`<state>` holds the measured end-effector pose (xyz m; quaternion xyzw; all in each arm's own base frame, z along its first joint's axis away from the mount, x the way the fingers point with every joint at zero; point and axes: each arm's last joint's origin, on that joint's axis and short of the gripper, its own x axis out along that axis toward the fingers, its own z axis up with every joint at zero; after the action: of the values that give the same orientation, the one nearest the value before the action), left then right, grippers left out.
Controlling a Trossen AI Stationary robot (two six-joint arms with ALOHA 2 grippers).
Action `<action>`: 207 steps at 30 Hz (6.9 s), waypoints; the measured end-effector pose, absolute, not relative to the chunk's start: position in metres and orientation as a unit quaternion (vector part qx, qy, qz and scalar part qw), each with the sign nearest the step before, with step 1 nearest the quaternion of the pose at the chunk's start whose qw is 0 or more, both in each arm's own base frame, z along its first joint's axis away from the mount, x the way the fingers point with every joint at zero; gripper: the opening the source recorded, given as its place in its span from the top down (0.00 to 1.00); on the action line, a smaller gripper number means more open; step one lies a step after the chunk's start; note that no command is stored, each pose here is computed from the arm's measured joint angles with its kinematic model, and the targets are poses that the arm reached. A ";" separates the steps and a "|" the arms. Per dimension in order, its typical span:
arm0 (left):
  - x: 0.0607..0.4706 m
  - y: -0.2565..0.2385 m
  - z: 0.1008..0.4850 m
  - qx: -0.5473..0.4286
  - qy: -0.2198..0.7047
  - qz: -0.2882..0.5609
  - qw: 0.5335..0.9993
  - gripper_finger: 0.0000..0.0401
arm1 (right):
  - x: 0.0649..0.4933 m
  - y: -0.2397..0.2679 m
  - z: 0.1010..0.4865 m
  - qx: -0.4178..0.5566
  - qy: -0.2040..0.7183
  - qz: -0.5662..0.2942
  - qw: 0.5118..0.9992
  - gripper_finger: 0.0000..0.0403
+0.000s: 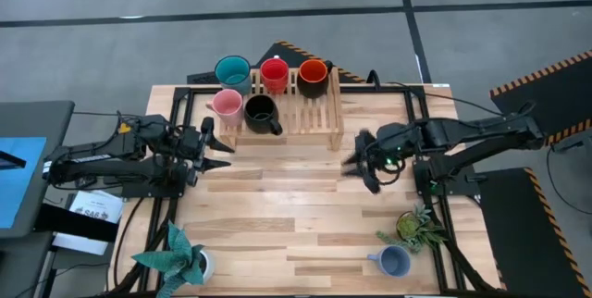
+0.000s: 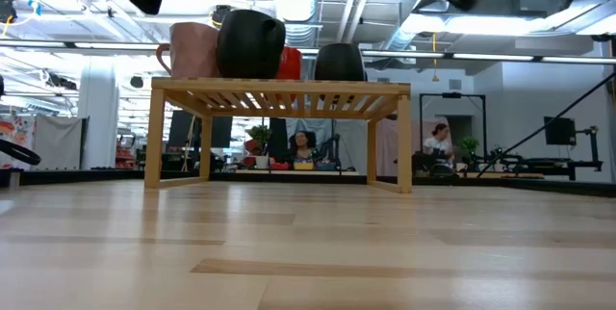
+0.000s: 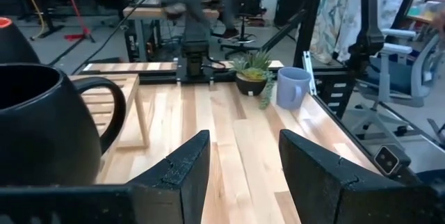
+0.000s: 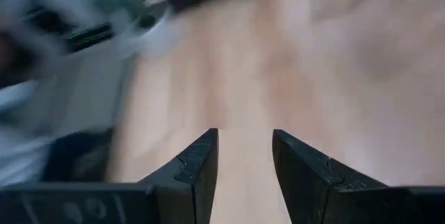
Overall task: Place coffee mugs
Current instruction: Put the light blue cup on the shelf aligned with the other black and orange cup, then return to Home Position
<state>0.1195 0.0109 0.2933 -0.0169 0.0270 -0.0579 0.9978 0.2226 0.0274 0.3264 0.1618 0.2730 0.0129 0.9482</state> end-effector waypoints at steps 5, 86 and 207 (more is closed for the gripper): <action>0.119 0.011 0.293 -0.017 0.028 -0.057 0.998 0.61 | 0.206 0.060 0.301 0.276 0.447 0.061 0.849 0.59; 0.119 0.012 0.291 0.012 0.037 -0.047 0.998 0.61 | 0.352 -0.098 0.382 0.110 0.510 -0.273 0.808 0.90; 0.120 0.015 0.298 0.033 0.000 0.007 0.999 0.61 | 0.271 -0.047 0.446 0.019 0.460 -0.119 0.880 0.63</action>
<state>0.1198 0.0147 0.2985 0.0335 0.0004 0.0067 0.9994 0.2714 -0.0470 0.4456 0.0187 0.4598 -0.1194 0.8797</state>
